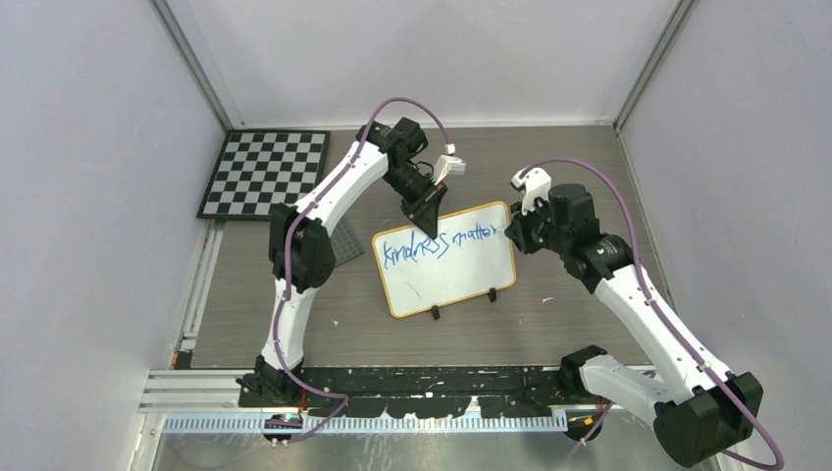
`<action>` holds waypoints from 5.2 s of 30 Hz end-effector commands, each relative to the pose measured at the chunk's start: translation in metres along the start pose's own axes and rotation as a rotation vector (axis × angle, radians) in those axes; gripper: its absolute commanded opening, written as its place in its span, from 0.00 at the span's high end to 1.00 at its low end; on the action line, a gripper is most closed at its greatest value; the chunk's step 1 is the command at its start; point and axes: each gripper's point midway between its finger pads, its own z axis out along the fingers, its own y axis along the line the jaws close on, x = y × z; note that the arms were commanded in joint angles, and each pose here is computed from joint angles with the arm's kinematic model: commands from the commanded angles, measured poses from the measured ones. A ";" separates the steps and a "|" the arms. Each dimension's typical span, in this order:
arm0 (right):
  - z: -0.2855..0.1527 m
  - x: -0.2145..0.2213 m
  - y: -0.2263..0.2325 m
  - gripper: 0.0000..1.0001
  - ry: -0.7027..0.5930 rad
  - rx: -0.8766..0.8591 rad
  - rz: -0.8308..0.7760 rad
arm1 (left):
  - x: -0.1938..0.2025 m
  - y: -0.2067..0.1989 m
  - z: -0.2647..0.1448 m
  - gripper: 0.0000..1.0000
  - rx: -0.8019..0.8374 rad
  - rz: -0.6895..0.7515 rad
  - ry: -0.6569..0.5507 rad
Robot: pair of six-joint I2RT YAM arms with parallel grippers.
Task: Write a sentence on the whiteboard
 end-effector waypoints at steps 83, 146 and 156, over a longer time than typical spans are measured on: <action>-0.006 0.001 -0.012 1.00 0.000 0.032 -0.034 | 0.011 -0.006 -0.009 1.00 -0.032 0.020 0.032; 0.025 0.033 0.180 1.00 -0.115 -0.398 -0.651 | 0.057 0.006 -0.048 0.90 -0.027 -0.196 -0.135; 0.015 0.012 0.176 1.00 -0.237 -0.346 -0.671 | 0.056 0.006 -0.047 1.00 -0.019 -0.193 -0.133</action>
